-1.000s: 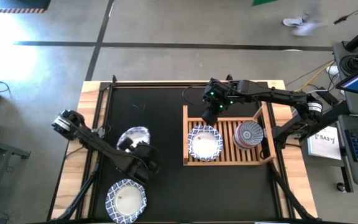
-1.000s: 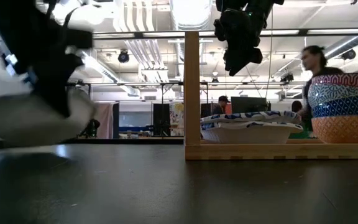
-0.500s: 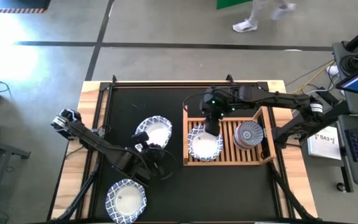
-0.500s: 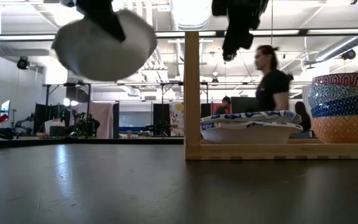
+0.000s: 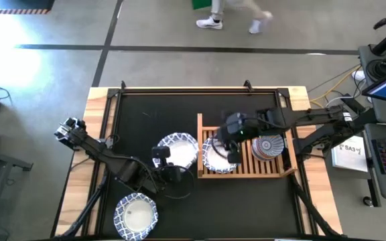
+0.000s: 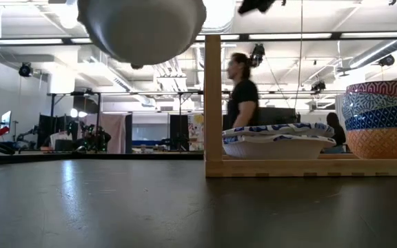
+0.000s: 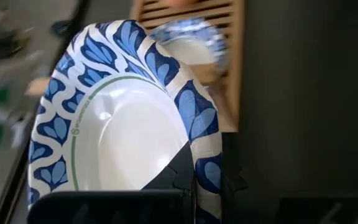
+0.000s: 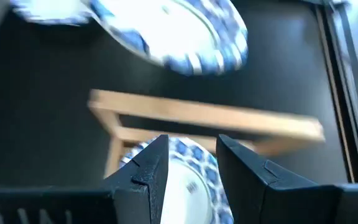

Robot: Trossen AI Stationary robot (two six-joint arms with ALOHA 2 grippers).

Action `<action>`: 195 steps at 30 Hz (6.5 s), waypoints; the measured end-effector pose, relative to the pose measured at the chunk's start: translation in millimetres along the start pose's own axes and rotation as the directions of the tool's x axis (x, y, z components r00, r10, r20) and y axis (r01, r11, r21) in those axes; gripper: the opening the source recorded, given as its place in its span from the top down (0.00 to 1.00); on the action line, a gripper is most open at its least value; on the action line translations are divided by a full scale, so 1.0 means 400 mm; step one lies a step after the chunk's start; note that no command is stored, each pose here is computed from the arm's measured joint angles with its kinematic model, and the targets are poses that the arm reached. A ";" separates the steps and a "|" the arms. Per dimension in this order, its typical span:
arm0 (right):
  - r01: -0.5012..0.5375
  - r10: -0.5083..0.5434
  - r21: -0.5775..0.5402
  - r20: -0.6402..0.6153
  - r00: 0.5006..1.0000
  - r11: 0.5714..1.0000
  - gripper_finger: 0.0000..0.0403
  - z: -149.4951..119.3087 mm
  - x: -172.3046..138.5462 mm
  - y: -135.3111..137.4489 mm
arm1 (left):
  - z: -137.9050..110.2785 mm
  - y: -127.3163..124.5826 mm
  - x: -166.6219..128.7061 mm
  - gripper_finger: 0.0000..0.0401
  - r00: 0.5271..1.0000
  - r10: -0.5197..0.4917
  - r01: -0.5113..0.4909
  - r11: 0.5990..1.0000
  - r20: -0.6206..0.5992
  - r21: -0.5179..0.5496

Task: Place and stack bowls onto a shelf
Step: Stack the top white bowl on top of the white bowl on the shelf, then stack the white bowl on top of the white bowl on the shelf

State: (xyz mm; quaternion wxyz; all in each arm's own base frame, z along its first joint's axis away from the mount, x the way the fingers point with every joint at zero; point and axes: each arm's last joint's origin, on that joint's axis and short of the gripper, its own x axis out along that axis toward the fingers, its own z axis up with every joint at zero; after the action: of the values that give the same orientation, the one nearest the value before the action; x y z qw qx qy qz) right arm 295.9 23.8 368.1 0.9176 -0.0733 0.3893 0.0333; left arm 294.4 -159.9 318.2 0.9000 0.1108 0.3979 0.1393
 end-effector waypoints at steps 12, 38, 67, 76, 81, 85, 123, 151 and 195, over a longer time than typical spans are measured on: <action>-0.091 0.153 -0.401 0.124 0.980 0.911 0.69 0.033 -0.017 0.158 | 0.046 -0.028 -0.011 1.00 0.965 -0.241 0.232 0.968 0.104 0.097; -0.250 0.308 -0.330 0.135 0.942 0.910 0.81 0.045 0.017 0.219 | 0.093 -0.046 -0.019 1.00 0.909 -0.313 0.267 0.944 0.276 0.194; -0.403 0.419 0.139 -0.115 0.901 0.905 0.98 -0.012 0.022 0.211 | 0.114 -0.029 -0.005 0.55 0.927 0.007 -0.080 0.980 0.375 0.180; -0.130 0.180 0.185 -0.283 0.942 0.974 0.98 -0.054 0.043 0.194 | 0.110 -0.019 -0.004 0.54 0.924 0.115 -0.178 0.974 0.365 0.142; -0.071 0.117 0.140 -0.355 0.928 0.988 0.98 -0.078 0.094 0.201 | 0.104 -0.014 -0.008 0.54 0.929 0.119 -0.163 0.982 0.351 0.100; 0.033 -0.014 0.042 -0.390 0.921 0.999 0.98 -0.088 0.142 0.203 | 0.098 -0.009 -0.011 0.54 0.935 0.120 -0.155 0.985 0.334 0.081; 0.005 0.060 0.200 -0.320 0.946 0.980 0.55 -0.041 0.123 0.162 | -0.037 -0.061 -0.021 0.54 0.913 -0.316 0.213 0.909 -0.259 -0.359; 0.003 0.066 0.268 -0.250 0.966 0.963 0.55 -0.030 0.085 0.155 | -0.257 -0.393 -0.009 0.54 0.731 -0.469 -0.039 0.696 -0.495 -0.717; -0.047 0.068 0.082 -0.276 0.959 0.996 0.63 -0.037 0.082 0.164 | -0.049 0.028 -0.114 1.00 0.989 -0.124 0.101 0.962 -0.078 -0.252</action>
State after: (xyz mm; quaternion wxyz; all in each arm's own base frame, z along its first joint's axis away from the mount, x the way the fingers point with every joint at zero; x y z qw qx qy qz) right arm 300.2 86.4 327.3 0.8544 -0.0315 0.5175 0.0348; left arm 248.5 -163.3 340.0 0.8938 -0.0318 0.4244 0.1413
